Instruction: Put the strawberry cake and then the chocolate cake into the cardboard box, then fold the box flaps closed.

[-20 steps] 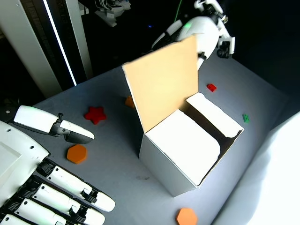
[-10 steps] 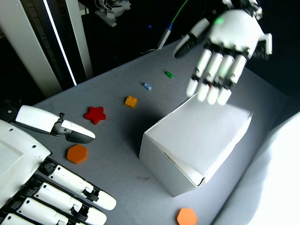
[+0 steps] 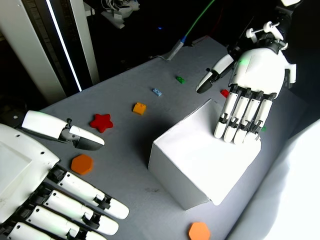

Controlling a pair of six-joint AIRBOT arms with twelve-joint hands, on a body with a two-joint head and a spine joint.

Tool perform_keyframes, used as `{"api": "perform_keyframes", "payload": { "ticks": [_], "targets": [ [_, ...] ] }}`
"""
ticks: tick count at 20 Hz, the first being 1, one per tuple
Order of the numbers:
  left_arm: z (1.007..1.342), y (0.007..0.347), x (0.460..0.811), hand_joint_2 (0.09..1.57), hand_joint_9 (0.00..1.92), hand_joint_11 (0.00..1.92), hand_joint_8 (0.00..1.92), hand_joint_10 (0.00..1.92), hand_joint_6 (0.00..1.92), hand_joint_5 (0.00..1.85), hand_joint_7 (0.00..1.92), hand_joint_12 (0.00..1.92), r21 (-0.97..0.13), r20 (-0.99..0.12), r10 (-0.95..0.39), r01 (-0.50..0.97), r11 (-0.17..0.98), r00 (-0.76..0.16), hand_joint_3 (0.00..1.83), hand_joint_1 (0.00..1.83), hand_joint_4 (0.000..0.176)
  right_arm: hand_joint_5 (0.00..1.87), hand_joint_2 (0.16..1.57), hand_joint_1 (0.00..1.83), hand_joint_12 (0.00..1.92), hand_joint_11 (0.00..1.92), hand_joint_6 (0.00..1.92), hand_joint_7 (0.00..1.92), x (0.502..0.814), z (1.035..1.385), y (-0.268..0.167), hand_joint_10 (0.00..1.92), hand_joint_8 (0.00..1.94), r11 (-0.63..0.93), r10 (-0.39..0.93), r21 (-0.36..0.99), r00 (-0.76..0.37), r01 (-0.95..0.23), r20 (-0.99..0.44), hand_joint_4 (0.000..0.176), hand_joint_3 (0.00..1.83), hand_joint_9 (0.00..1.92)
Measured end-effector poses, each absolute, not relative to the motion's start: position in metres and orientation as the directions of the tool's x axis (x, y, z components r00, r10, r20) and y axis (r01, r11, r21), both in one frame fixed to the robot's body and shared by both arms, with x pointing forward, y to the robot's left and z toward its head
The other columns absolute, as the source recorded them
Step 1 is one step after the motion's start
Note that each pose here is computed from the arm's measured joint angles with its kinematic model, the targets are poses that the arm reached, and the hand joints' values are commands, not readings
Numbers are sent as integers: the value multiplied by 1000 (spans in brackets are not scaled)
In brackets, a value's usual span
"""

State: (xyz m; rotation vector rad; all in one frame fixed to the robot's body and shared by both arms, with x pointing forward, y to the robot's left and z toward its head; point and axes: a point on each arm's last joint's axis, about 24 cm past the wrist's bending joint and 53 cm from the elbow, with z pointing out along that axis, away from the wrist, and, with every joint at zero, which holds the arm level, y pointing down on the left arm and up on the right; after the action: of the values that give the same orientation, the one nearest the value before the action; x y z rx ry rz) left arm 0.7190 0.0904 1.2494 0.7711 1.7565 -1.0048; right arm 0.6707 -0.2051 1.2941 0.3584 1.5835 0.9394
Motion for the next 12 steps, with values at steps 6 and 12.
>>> {"api": "perform_keyframes", "payload": {
  "ticks": [6, 12],
  "targets": [
    [1269, 105, 706, 1145, 253, 0, 5, 7, 6, 271, 251, 759, -241, -946, 88, 857, 456, -313, 5, 0, 0, 122, 1234, 0, 12, 24, 6, 129, 671, 1294, -205, 12, 3, 627, 687, 732, -253, -268, -681, 0, 0, 99],
    [1273, 147, 674, 1167, 303, 0, 8, 15, 6, 290, 288, 854, -237, -945, 88, 846, 478, -314, 7, 0, 0, 246, 1215, 0, 397, 0, 19, 253, 670, 1294, -203, 11, 10, 632, 680, 726, -254, -273, -688, 0, 1, 228]
  ]
}}
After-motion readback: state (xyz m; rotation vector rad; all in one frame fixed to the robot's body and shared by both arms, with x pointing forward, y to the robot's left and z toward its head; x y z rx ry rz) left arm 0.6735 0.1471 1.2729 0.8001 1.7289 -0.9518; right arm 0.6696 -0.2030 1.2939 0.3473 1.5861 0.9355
